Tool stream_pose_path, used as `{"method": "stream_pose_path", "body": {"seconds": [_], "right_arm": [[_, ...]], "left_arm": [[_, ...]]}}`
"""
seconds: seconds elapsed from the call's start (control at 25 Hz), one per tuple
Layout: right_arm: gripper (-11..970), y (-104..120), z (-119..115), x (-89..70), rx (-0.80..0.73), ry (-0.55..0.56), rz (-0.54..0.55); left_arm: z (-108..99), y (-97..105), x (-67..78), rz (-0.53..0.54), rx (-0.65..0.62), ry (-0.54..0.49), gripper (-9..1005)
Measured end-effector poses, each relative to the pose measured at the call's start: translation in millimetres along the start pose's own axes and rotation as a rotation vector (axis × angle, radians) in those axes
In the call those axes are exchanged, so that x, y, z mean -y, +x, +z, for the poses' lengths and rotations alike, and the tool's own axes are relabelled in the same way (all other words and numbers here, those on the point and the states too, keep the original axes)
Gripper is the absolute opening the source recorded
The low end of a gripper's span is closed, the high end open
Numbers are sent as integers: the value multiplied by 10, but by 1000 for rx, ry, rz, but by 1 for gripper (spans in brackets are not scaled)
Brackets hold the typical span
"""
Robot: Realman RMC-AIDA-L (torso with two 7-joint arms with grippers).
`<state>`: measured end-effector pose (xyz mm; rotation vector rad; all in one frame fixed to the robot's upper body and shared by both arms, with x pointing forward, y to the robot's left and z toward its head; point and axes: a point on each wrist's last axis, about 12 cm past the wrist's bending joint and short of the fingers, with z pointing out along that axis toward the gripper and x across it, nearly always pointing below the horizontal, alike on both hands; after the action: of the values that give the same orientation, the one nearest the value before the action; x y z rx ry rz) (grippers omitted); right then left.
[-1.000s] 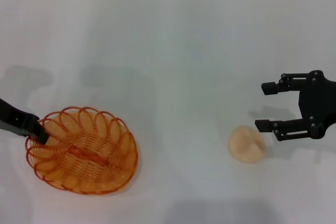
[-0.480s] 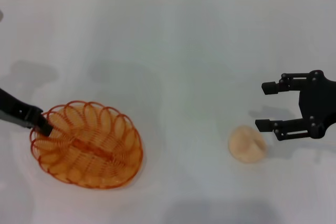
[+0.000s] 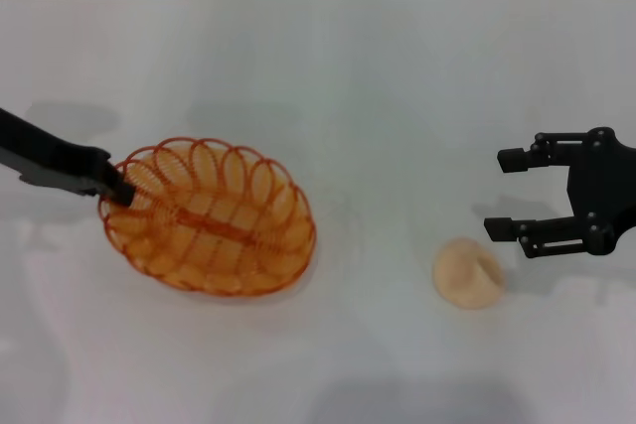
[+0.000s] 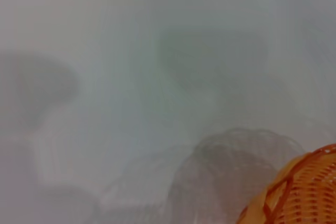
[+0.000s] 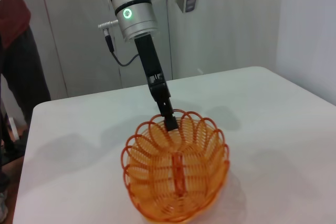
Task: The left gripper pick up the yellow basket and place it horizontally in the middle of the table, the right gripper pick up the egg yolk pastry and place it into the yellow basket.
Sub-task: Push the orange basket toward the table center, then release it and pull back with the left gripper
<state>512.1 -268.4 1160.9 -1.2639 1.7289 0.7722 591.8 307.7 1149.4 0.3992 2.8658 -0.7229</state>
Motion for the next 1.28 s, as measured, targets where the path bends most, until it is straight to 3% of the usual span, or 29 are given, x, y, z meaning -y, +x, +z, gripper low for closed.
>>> {"method": "stream_pose_path", "body": {"seconds": [0.32, 0.68, 1.0, 1.28], "right_arm": [[761, -25, -7, -20, 10, -16, -5], [760, -58, -19, -51, 22, -33, -11], [760, -64, -3, -69, 20, -51, -12], [759, -87, -16, -78, 25, -59, -21]], "left_arm": [[105, -6, 47, -88, 25, 31, 83], [84, -44, 24, -186, 57, 24, 81], [73, -66, 39, -272, 148, 133, 80], [88, -45, 3, -322, 161, 150, 79]]}}
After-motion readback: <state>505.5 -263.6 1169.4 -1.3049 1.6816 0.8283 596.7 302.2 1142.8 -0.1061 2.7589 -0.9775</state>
